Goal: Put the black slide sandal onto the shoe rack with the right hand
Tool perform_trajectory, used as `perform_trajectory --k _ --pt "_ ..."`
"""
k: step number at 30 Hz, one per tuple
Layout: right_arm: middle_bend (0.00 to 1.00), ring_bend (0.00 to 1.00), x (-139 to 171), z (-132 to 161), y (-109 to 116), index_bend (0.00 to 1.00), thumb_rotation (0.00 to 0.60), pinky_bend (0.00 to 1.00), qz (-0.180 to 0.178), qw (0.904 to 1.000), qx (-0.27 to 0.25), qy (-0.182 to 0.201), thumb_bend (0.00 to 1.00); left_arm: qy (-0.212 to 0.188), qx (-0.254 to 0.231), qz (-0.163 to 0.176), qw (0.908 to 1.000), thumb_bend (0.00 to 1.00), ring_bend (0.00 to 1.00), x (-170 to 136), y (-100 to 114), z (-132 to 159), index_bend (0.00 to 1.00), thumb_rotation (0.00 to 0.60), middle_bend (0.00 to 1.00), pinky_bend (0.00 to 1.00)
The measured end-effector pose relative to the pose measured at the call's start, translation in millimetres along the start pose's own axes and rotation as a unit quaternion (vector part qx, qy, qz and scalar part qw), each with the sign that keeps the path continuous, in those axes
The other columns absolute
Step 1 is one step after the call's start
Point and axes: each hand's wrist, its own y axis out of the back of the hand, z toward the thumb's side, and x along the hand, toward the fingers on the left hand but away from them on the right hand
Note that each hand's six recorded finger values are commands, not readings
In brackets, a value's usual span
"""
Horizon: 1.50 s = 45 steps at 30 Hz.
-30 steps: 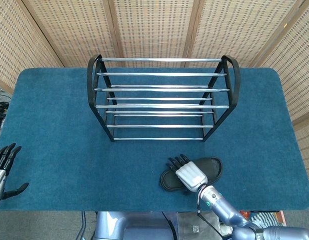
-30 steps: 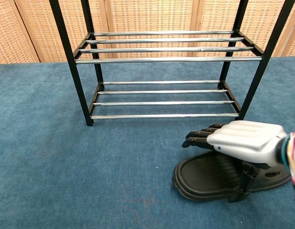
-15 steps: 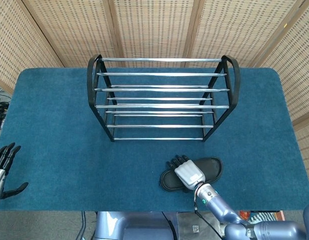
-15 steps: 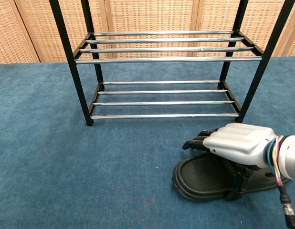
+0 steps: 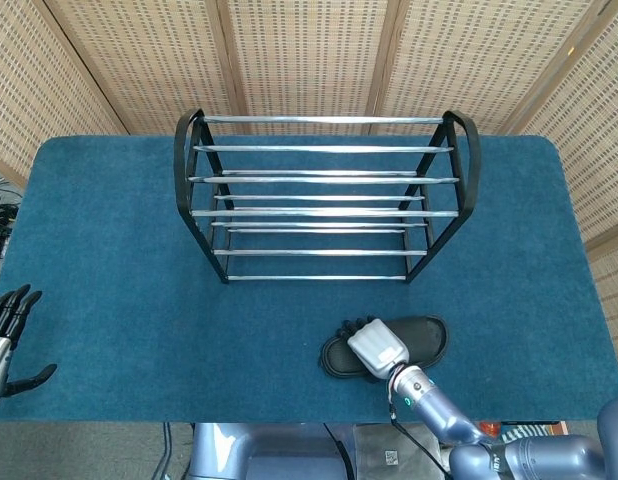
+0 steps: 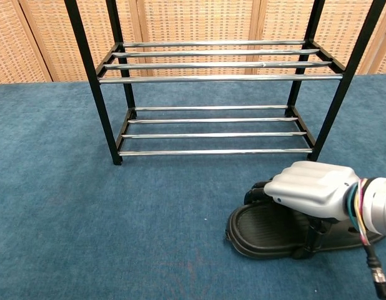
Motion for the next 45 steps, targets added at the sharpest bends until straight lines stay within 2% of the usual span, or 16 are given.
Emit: perform_trajectory --k 6,11,14,18,21,27,36,42,45 --pt "0.46 0.27 12.5 6.6 13.5 0.42 0.6 0.36 -0.035 0.9981 0.031 0.04 0.59 -0.001 0.0 -0.001 1.0 0.19 0.0 -0.3 0.0 0.6 0.0 0.6 0.0 0.0" --pt "0.47 0.28 30.6 15.6 29.6 0.43 0.6 0.36 -0.077 0.9899 0.074 0.093 0.64 -0.002 0.0 -0.002 1.0 0.19 0.0 0.2 -0.5 1.5 0.0 0.6 0.0 0.0" --pt "0.48 0.29 44.5 22.8 38.0 0.45 0.6 0.36 -0.1 0.981 0.101 0.132 0.66 -0.002 0.0 -0.002 1.0 0.19 0.0 0.5 -0.5 1.5 0.0 0.6 0.0 0.0" --pt "0.49 0.29 62.5 30.4 49.1 0.46 0.6 0.36 -0.124 0.963 0.145 0.19 0.72 0.001 -0.001 -0.005 1.0 0.19 0.0 2.0 -1.4 -0.4 0.0 0.6 0.0 0.0" --pt "0.49 0.3 70.8 27.1 59.5 0.47 0.6 0.37 -0.131 0.9518 0.169 0.22 0.75 0.006 -0.002 -0.007 1.0 0.19 0.0 4.2 -1.7 -2.6 0.0 0.6 0.0 0.0" --pt "0.5 0.3 79.9 14.3 88.5 0.47 0.6 0.38 -0.149 0.9324 0.216 0.248 0.79 0.018 -0.004 -0.013 0.9997 0.19 0.0 10.5 -3.3 -7.3 0.0 0.6 0.0 0.0" --pt "0.54 0.33 88.8 12.4 124.0 0.51 0.6 0.41 -0.184 0.9033 0.267 0.281 0.9 0.031 -0.001 -0.025 0.9992 0.19 0.0 20.6 -7.8 -10.7 0.0 0.6 0.0 0.0" --pt "0.54 0.34 99.3 17.2 149.4 0.52 0.6 0.41 -0.225 0.8795 0.275 0.317 0.96 0.039 0.003 -0.033 0.9987 0.19 0.0 25.7 -11.6 -11.4 0.0 0.6 0.0 0.0" --pt "0.54 0.34 95.8 14.9 162.9 0.52 0.6 0.41 -0.235 0.8746 0.276 0.322 0.99 0.041 0.005 -0.036 0.9985 0.19 0.0 27.5 -13.0 -10.9 0.0 0.6 0.0 0.0"
